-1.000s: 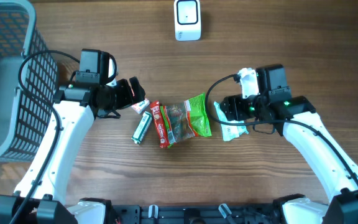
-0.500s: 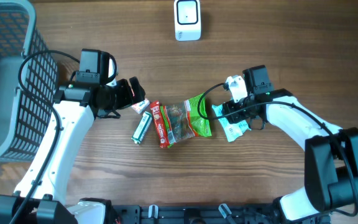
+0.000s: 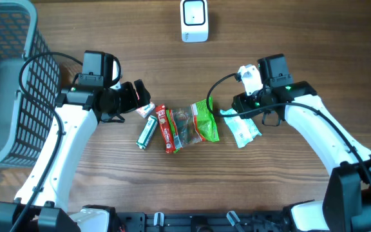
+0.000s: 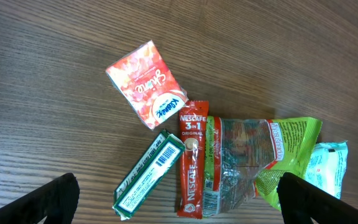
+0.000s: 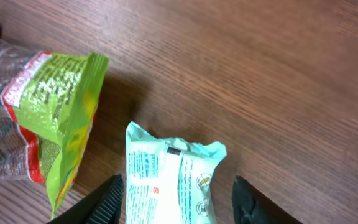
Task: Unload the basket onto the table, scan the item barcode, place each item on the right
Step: 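Grasp the mint-green bag with the right gripper, then lift the mint bag with the right gripper and reposition it rightward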
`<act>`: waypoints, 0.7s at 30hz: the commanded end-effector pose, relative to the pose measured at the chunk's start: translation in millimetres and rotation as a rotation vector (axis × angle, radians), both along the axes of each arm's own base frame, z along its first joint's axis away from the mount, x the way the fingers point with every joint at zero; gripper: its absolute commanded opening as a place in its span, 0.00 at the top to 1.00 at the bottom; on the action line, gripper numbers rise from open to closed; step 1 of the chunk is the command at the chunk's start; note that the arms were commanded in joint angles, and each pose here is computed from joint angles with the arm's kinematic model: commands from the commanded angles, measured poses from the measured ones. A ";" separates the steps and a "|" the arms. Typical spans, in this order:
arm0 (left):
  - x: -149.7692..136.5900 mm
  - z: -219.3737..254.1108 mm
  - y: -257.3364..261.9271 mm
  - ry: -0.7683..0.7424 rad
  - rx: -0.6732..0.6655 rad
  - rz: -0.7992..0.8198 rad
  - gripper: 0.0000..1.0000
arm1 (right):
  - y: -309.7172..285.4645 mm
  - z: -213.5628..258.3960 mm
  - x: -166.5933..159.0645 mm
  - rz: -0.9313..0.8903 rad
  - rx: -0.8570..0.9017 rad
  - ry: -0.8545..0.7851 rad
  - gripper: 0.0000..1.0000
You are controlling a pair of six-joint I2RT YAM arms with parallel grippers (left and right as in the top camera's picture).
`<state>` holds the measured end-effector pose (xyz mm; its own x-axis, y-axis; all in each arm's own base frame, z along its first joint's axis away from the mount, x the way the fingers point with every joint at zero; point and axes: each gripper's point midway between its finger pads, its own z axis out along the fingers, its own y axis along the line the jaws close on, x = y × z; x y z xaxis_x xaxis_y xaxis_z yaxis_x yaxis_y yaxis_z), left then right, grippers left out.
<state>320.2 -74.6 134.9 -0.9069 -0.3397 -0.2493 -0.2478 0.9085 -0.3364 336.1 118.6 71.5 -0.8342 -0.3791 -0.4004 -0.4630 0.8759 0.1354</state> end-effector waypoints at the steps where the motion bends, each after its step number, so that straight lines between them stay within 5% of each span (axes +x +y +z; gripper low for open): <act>1: 1.1 1.8 -2.2 -0.006 -0.004 -0.015 0.00 | -4.5 -26.2 -10.1 0.020 -0.022 0.047 0.41; 11: 1.1 1.8 -2.2 -0.006 -0.004 -0.015 0.00 | -22.8 -93.1 -36.9 -0.003 -0.124 0.202 0.51; 12: 1.1 1.8 -2.2 -0.006 -0.004 -0.015 0.00 | -23.2 -97.3 -38.8 -0.007 -0.126 0.217 0.60; 14: 1.1 1.8 -2.2 -0.006 -0.004 -0.015 0.00 | -22.6 -96.2 -41.5 -0.027 -0.118 0.240 0.96; 21: 1.1 1.8 -2.2 -0.006 -0.004 -0.015 0.00 | 4.2 -13.8 -11.8 -0.089 0.041 0.181 0.96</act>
<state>320.2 -74.6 134.9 -0.9069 -0.3397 -0.2493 -0.2478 0.9085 -0.3364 302.3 113.9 18.9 -0.9231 -0.3448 -0.1701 -0.3765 0.9005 0.2178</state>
